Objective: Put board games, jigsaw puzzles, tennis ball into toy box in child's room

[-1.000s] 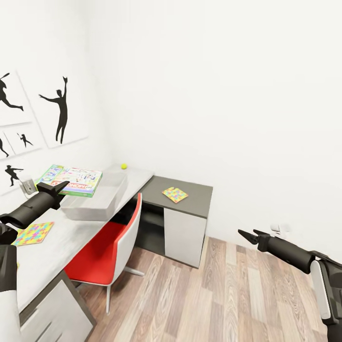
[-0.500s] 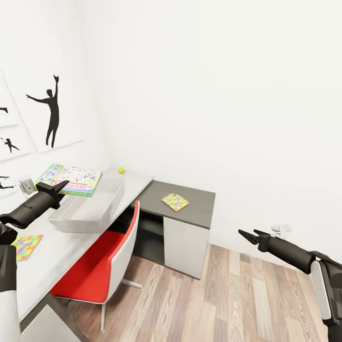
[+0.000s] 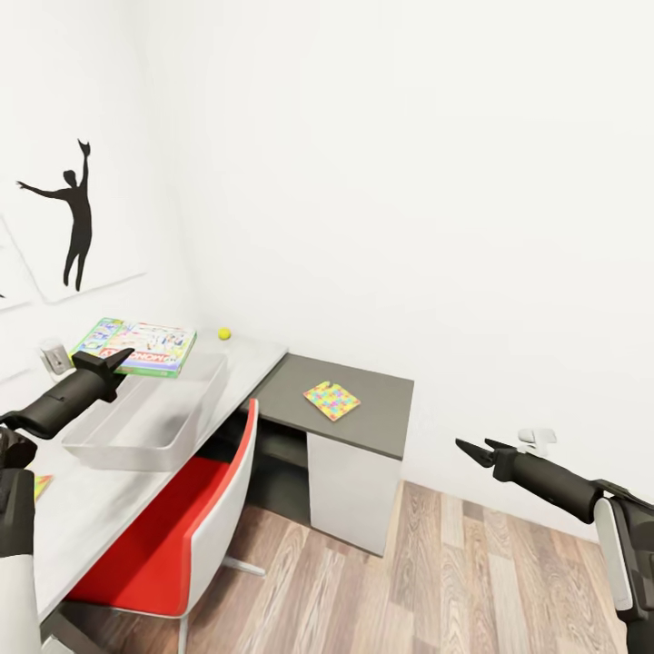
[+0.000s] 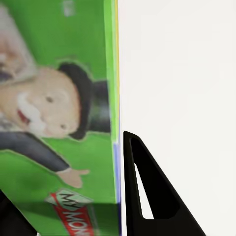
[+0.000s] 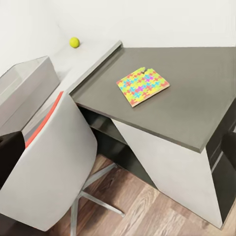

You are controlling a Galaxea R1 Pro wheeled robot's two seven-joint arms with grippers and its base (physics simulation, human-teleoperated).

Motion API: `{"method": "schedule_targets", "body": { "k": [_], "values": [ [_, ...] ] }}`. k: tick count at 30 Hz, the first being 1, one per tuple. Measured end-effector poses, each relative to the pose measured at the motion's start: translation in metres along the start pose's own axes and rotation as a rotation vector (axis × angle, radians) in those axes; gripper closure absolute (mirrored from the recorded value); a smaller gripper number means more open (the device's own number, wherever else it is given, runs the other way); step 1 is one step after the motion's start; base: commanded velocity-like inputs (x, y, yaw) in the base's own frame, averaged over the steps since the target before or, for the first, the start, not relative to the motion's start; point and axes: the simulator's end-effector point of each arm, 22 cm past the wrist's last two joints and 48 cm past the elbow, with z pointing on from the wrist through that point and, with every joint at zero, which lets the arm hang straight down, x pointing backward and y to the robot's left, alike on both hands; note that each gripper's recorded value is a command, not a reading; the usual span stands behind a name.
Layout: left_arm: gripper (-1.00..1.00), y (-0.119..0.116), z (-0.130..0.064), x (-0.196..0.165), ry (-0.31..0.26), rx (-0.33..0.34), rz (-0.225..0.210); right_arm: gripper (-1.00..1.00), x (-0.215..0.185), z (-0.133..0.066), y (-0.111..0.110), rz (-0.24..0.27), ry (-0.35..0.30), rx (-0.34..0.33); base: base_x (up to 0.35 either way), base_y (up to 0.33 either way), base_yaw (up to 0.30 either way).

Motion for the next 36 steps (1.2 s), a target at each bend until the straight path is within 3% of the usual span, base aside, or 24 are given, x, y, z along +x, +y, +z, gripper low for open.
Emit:
{"method": "schedule_targets", "body": {
  "k": [25, 36],
  "values": [
    [1.0, 0.012, 0.0, -0.005, -0.021, -0.018, -0.028, -1.0, 0.001, 0.001, 0.002, 0.002, 0.0, -0.004, 0.015, -0.002, 0.0],
    [1.0, 0.012, -0.001, -0.005, -0.021, -0.019, -0.024, -1.0, 0.001, 0.0, 0.003, 0.001, -0.001, -0.008, 0.204, 0.117, 0.0]
  ]
}}
